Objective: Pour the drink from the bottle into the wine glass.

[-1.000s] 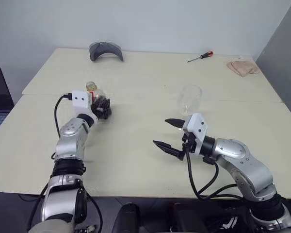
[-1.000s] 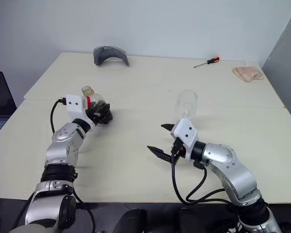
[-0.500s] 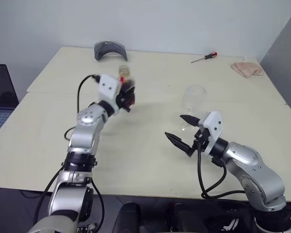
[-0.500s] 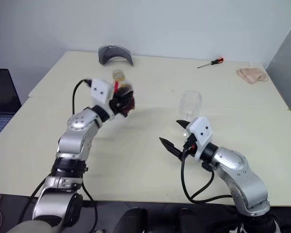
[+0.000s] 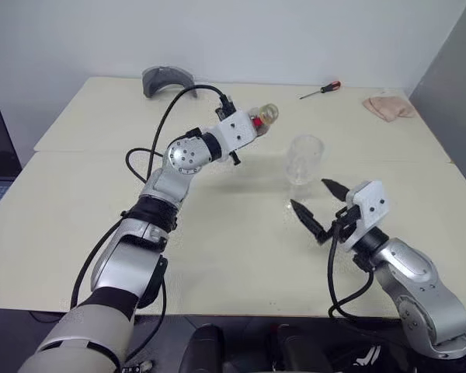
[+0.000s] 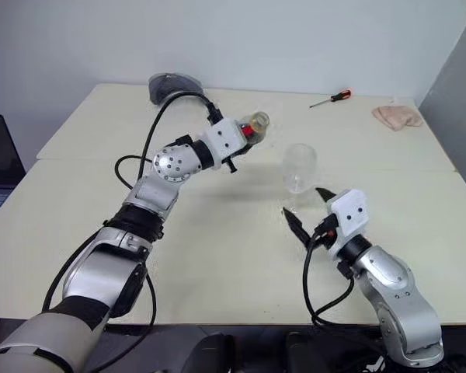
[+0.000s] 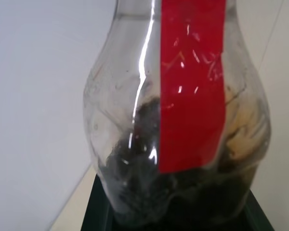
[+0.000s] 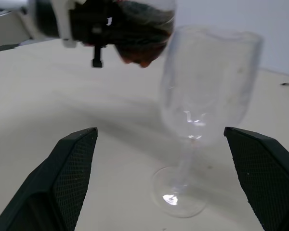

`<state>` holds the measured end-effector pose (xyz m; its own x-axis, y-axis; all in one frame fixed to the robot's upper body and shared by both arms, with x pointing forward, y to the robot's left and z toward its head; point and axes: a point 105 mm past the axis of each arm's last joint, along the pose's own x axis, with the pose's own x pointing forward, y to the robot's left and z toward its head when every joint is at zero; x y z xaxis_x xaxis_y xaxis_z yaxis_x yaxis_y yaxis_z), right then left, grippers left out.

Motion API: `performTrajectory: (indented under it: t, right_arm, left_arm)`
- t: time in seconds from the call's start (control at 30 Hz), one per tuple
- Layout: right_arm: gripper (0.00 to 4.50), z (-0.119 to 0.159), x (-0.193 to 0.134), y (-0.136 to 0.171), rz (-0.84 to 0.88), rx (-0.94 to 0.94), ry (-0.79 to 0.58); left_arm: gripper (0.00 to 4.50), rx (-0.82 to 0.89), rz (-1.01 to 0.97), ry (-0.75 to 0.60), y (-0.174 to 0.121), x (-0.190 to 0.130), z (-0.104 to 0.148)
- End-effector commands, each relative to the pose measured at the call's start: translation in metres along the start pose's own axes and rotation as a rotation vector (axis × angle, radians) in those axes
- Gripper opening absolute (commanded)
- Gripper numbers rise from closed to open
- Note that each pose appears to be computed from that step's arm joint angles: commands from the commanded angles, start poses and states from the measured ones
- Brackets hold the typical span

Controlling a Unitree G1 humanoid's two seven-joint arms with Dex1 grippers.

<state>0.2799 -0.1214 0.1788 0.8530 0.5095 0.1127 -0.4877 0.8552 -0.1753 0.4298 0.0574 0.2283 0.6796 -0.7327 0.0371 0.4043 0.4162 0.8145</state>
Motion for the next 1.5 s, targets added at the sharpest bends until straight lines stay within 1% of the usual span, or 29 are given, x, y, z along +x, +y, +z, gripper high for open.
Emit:
performTrajectory:
  t: [0.03,0.07,0.23,0.87,1.1,1.5]
  right_arm:
    - [4.50,0.021,0.001,-0.009,-0.072,-0.039,-0.090]
    - [4.50,0.021,0.002,-0.009,-0.078,-0.039,-0.092]
    - [4.50,0.024,0.005,-0.012,-0.102,-0.038,-0.101]
    - [4.50,0.015,0.007,-0.003,-0.061,0.011,-0.059]
    - [4.50,0.013,0.007,-0.003,-0.058,0.016,-0.054]
    - [4.50,0.010,0.007,-0.002,-0.053,0.015,-0.051]
  left_arm:
    - [0.92,0.117,0.029,-0.093,0.014,0.008,0.028]
    - [0.92,0.120,0.031,-0.095,0.015,0.008,0.027]
    - [0.90,0.246,0.053,-0.117,0.018,0.017,0.038]
    - [0.84,0.603,0.047,-0.135,0.020,0.037,0.058]
    - [0.84,0.693,0.081,-0.126,0.027,0.039,0.062]
    - [0.79,0.781,0.097,-0.092,0.032,0.043,0.059]
